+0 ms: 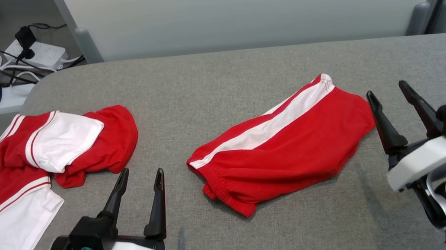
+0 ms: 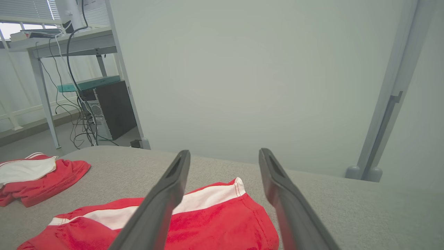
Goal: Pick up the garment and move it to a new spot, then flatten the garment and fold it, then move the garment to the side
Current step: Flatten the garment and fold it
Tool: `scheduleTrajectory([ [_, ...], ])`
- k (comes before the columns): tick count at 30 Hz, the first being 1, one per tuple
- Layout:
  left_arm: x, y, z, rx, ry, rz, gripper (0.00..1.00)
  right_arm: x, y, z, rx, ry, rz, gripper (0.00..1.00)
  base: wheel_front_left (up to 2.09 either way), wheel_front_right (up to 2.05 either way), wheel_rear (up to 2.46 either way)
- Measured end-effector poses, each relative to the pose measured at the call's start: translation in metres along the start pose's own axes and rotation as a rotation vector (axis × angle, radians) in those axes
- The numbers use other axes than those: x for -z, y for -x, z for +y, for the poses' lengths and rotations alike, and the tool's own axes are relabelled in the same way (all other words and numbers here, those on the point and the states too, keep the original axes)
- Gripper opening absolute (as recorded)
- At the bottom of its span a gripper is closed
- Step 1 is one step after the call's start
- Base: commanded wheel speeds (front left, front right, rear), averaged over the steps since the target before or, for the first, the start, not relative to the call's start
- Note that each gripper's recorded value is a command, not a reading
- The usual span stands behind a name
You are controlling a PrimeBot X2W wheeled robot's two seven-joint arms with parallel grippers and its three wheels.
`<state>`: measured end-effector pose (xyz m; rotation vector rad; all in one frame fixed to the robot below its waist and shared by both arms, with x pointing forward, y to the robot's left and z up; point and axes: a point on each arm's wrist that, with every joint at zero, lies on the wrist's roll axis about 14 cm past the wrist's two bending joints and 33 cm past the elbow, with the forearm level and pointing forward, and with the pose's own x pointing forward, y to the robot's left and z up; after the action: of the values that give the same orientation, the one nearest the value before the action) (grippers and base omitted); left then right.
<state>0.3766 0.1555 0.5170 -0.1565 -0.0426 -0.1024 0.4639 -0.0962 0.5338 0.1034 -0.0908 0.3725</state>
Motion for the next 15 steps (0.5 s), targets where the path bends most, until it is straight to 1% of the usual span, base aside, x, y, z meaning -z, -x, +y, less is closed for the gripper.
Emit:
scheduleTrajectory([
  [3, 0.001, 0.011, 0.001, -0.013, -0.014, -0.007, 1.0, -0.003, 0.02, 0.0, 0.03, -0.013, -0.017, 1.0, 0.0, 0.0, 0.0],
  [8, 0.002, 0.022, 0.0, -0.024, -0.019, -0.014, 1.0, 0.002, 0.052, -0.004, 0.077, -0.029, -0.009, 1.0, 0.0, 0.0, 0.0],
  [11, 0.001, 0.024, -0.001, -0.02, -0.024, -0.024, 1.0, 0.004, 0.066, -0.009, 0.109, -0.04, -0.009, 1.0, 0.0, 0.0, 0.0],
  [15, 0.005, 0.027, -0.005, -0.009, -0.025, -0.019, 1.0, 0.013, 0.079, -0.008, 0.129, -0.062, 0.01, 1.0, 0.0, 0.0, 0.0],
])
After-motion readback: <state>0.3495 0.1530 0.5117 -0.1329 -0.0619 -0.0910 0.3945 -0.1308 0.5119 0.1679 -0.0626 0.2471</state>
